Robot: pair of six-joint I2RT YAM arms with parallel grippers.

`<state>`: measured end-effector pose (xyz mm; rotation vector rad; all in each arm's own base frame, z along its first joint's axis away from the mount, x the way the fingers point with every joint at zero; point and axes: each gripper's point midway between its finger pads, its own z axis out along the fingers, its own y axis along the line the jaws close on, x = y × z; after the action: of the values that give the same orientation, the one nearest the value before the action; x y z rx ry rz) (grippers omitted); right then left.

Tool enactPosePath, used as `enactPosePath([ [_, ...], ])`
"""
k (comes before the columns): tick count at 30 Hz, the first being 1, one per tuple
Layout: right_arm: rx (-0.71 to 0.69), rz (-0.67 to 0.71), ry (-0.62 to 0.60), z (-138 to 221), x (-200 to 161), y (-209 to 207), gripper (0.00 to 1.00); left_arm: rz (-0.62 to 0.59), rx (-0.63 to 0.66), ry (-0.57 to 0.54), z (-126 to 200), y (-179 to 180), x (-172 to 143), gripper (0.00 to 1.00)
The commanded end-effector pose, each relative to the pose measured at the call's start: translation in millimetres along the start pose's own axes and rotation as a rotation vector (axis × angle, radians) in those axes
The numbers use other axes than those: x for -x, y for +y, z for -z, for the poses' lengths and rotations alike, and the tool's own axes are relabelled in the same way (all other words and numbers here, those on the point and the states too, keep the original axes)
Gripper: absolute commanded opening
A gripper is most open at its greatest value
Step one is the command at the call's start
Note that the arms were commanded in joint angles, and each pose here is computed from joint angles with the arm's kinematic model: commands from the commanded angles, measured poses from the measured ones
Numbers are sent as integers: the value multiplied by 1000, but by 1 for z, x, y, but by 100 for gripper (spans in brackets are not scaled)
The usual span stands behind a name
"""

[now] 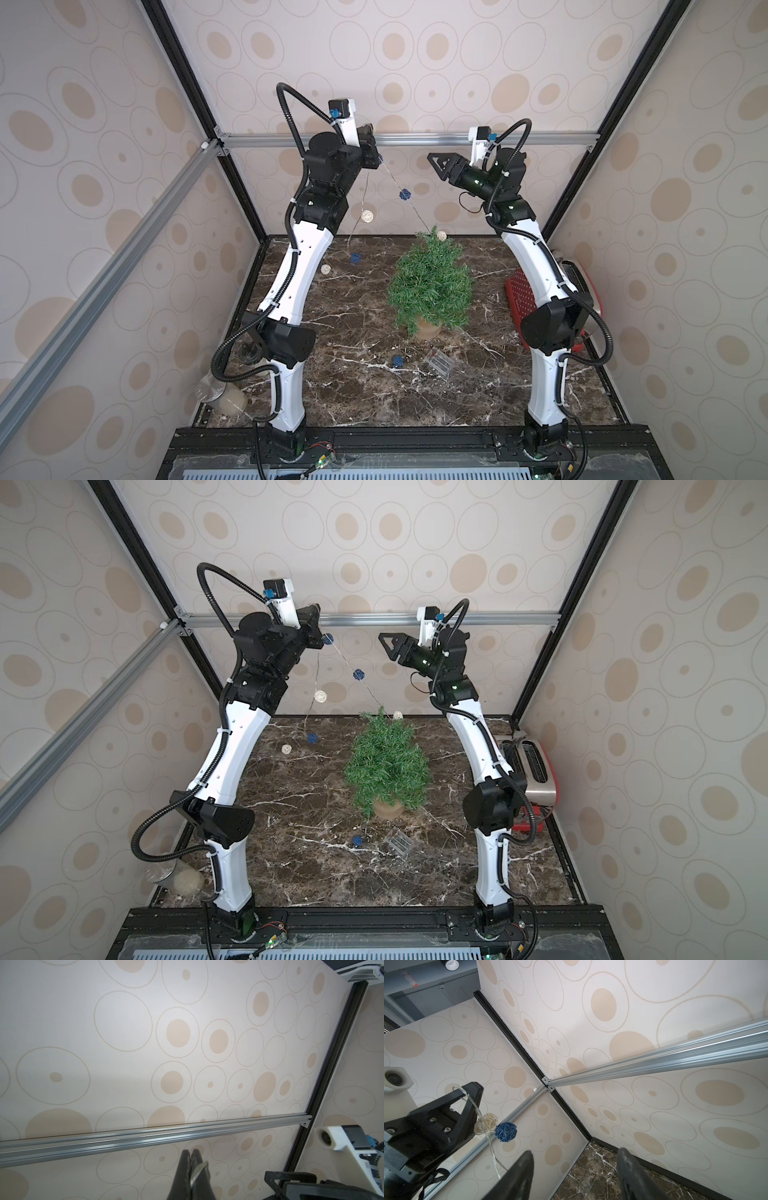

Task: Remove string lights from the small christmas tree
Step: Remove the light string from the Christmas tree.

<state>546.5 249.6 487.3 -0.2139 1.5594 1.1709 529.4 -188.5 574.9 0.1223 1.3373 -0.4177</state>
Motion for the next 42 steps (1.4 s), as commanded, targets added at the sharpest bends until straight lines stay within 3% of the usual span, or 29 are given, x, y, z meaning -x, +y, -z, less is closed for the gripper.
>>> enactPosePath([
  [1, 19, 35, 82, 11, -6, 16, 66, -25, 10, -41, 6, 4, 18, 0],
  [9, 32, 37, 286, 26, -64, 7, 68, 3, -19, -18, -6, 2, 0, 0],
  [24, 104, 99, 487, 32, -126, 26, 67, 36, -38, -13, -14, 1, -9, 0],
  [28, 79, 110, 518, 34, -136, 21, 61, 47, -44, -20, -14, -1, -8, 0],
  [37, -9, 158, 489, 43, -133, 13, 18, 78, -78, 1, -17, -6, -16, 0],
  [40, -54, 176, 470, 48, -132, 7, 0, 96, -101, 12, -18, -10, -20, 0],
  [42, -80, 185, 441, 51, -129, 5, 0, 104, -109, 19, -18, -11, -21, 0],
])
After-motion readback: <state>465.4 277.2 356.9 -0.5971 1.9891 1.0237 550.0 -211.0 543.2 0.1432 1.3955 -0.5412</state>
